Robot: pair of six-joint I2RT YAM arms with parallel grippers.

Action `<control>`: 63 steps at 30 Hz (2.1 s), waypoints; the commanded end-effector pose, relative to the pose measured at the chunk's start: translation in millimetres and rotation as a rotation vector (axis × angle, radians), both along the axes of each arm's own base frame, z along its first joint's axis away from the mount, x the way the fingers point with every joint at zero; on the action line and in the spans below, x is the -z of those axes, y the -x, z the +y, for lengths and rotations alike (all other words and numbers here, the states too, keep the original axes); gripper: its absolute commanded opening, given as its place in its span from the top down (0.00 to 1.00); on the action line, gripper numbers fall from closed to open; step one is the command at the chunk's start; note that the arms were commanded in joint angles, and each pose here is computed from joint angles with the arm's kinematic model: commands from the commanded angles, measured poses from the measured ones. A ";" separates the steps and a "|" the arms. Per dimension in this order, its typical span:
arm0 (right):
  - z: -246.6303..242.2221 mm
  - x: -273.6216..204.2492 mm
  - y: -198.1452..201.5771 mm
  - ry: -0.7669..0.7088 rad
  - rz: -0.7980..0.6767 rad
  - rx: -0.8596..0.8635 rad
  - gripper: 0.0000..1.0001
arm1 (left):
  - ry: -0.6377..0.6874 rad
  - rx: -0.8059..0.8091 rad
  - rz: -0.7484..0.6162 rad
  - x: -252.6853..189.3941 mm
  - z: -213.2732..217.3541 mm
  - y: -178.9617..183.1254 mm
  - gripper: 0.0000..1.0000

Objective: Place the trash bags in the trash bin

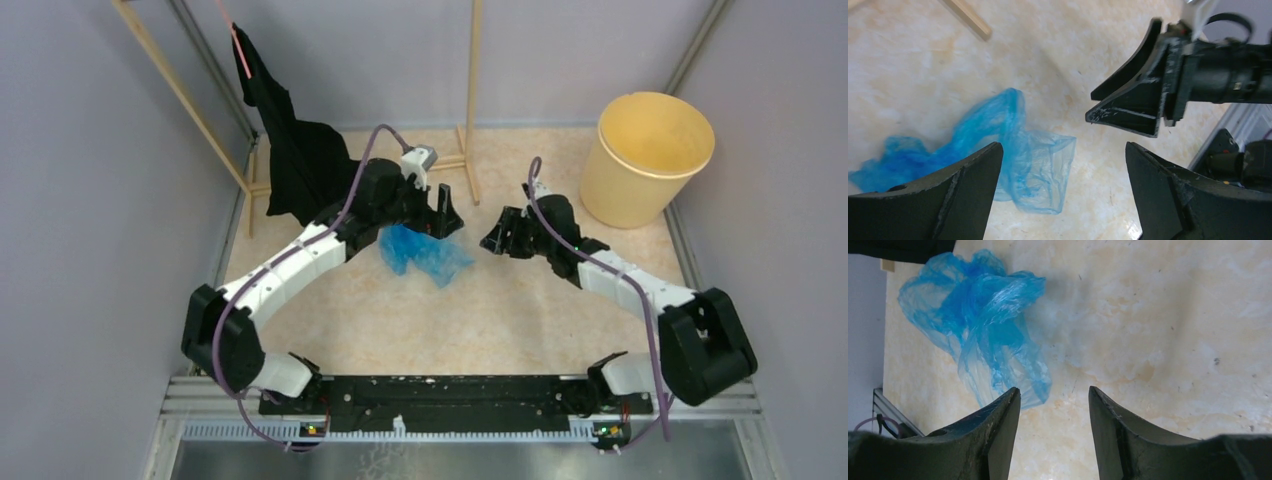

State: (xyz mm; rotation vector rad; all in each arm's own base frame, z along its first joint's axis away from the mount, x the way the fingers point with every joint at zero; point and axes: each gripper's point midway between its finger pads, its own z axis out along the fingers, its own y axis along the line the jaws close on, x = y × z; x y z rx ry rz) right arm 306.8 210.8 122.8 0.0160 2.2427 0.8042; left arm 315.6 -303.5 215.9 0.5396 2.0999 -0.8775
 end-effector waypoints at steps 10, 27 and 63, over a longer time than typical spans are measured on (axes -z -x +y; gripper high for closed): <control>45.3 36.5 1.3 -0.231 0.116 -0.112 0.29 | -0.187 -0.008 0.038 47.8 -8.6 -13.6 0.10; 22.5 58.8 21.0 -0.151 0.128 -0.048 0.30 | -0.483 -0.040 0.134 109.8 -9.4 -16.9 0.33; 47.4 -25.3 22.6 -0.520 0.021 -0.070 0.12 | -0.112 -0.101 -0.281 -28.2 6.1 -1.9 1.00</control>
